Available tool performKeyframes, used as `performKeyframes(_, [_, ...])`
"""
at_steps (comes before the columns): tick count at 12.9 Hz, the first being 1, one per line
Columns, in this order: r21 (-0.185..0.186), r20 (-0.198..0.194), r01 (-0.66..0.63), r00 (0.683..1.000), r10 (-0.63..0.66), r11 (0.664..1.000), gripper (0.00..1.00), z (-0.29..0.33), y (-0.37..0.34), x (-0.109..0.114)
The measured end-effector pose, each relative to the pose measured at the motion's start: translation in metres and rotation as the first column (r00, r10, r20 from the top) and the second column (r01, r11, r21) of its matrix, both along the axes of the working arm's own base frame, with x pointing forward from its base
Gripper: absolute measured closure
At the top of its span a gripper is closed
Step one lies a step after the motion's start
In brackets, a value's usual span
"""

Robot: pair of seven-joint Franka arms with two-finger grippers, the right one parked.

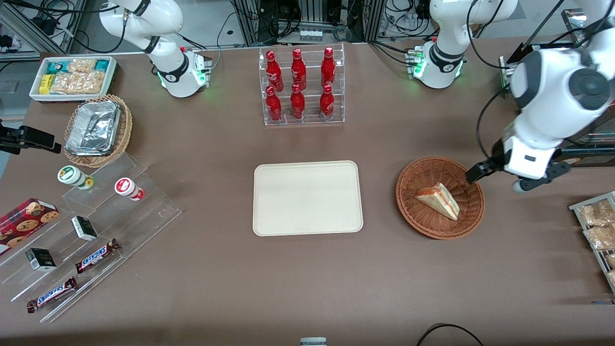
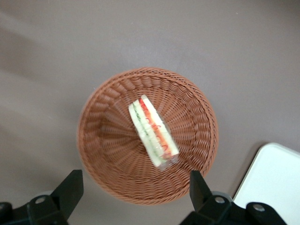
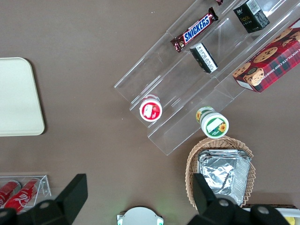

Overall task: Place sandwich from basket to tray
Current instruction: 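Move the left gripper from rest over the sandwich in the wicker basket, then lower the left gripper and close it on the wrapped sandwich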

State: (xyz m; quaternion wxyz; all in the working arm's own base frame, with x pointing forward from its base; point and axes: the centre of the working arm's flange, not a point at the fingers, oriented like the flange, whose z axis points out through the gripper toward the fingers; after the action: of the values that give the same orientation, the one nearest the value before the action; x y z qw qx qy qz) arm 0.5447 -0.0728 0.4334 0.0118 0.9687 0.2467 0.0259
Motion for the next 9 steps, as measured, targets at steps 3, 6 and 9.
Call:
performKeyframes(3, [-0.015,0.007,-0.141,0.99,0.141,0.99,0.0,-0.04,-0.022,-0.011])
performKeyframes(6, [-0.031,0.001,-0.246,0.969,0.246,0.969,0.0,-0.074,-0.03,-0.006])
performKeyframes(9, [-0.064,0.024,-0.333,0.942,0.335,0.941,0.0,-0.109,-0.032,0.005])
